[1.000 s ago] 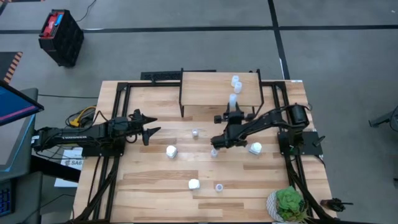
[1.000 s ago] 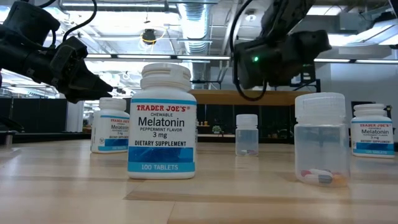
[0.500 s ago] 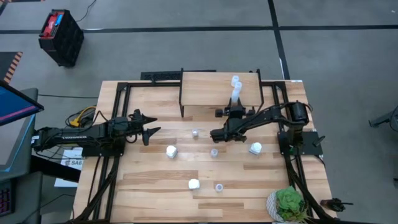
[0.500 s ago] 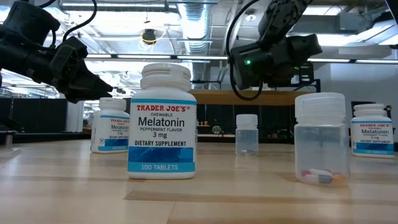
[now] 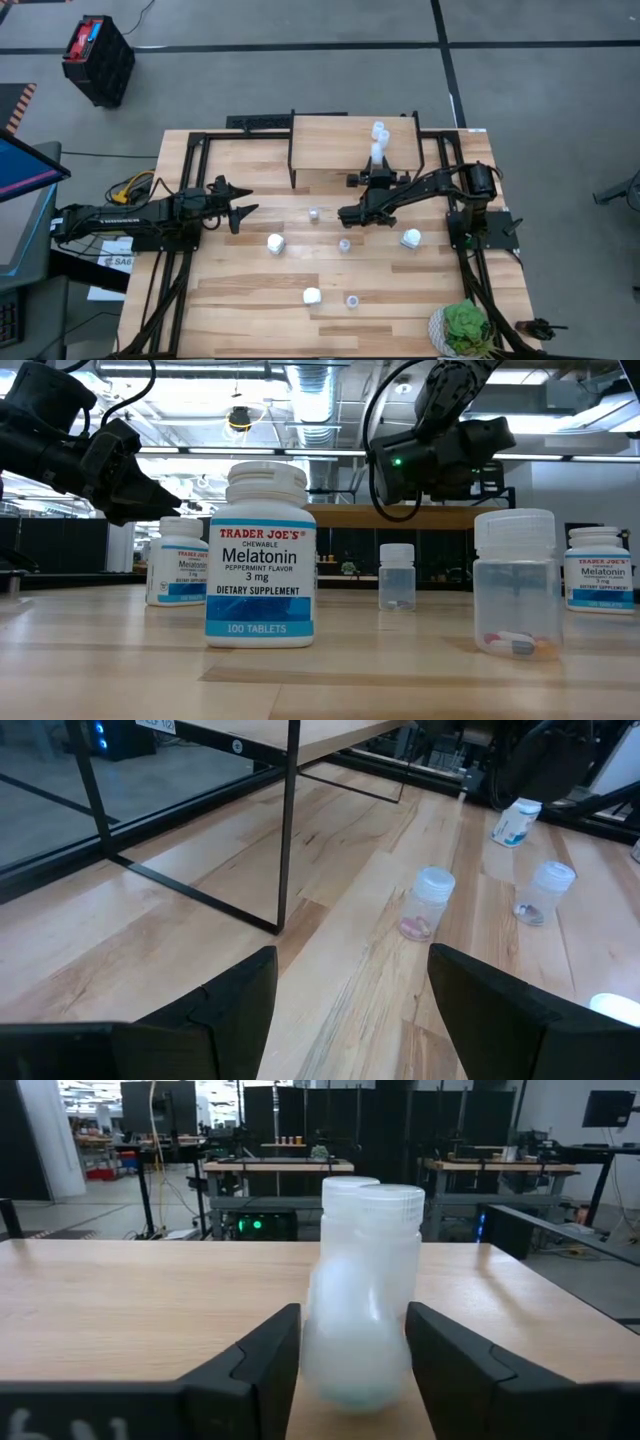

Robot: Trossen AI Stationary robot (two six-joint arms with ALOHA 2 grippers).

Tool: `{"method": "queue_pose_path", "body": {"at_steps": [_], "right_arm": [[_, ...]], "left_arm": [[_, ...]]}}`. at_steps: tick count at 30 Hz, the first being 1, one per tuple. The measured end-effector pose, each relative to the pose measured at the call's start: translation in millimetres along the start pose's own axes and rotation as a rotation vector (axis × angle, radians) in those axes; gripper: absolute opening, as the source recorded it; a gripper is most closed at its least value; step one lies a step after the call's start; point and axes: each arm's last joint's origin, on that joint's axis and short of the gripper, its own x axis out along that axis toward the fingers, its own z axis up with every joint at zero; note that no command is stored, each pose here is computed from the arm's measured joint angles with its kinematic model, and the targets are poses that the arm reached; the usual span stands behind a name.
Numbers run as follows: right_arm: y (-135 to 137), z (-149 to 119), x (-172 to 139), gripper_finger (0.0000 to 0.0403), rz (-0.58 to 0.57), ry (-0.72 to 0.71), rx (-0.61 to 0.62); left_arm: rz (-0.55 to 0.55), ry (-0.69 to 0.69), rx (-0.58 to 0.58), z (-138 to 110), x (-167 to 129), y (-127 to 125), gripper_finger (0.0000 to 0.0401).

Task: Pick and place medicine bottles onto shelf by color
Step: Put the white pill bottle on the shelf

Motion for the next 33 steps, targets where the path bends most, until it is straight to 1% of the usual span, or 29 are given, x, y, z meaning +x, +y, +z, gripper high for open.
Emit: {"method": "queue_pose_path", "body": {"at_steps": [8,12,14,17,20,22,24,26,28,29,31,33], "right_arm": [[0.1,0.0,-1.1,0.0216,0.004,0.000,0.000],[2.1,3.1,-12.2,0.0219,0.039,0.001,-0.001],[4.5,12.9,-21.4,0.0219,0.068,0.001,-0.007],[5.5,42.1,-34.6,0.0216,0.100,0.033,-0.017],[-1.1,84.1,-37.5,0.0210,0.077,0.146,-0.065],[-6.3,112.7,-32.7,0.0206,0.047,0.249,-0.119],[-11.1,140.1,-24.5,0.0201,0.035,0.395,-0.169],[-13.8,162.7,-14.0,0.0197,0.063,0.557,-0.210],[-15.6,177.5,-3.4,0.0194,0.124,0.699,-0.240],[-14.7,182.7,1.5,0.0193,0.163,0.739,-0.246],[-13.1,189.2,11.7,0.0190,0.223,0.783,-0.248],[-10.6,190.1,19.9,0.0188,0.260,0.804,-0.263]], "left_arm": [[0.000,0.000,-0.001,0.0,0.0,0.0,0.0247],[0.000,0.000,-0.001,0.0,0.0,0.0,0.0247],[0.000,0.000,-0.001,0.0,0.0,0.0,0.0247],[0.000,0.000,-0.001,0.0,0.0,0.0,0.0247],[0.000,0.000,-0.001,0.0,0.0,0.0,0.0247],[0.000,0.000,-0.002,0.0,0.0,0.0,0.0247],[0.000,0.000,-0.003,0.0,0.0,0.0,0.0247],[0.000,0.000,-0.003,0.0,0.0,0.0,0.0247],[0.000,0.000,-0.003,0.0,0.0,0.0,0.0247],[0.000,0.000,-0.003,0.0,0.0,0.0,0.0247],[0.000,0.000,-0.004,0.0,0.0,0.0,0.0247],[0.000,0.000,-0.010,0.0,0.0,0.0,0.0247]]}}
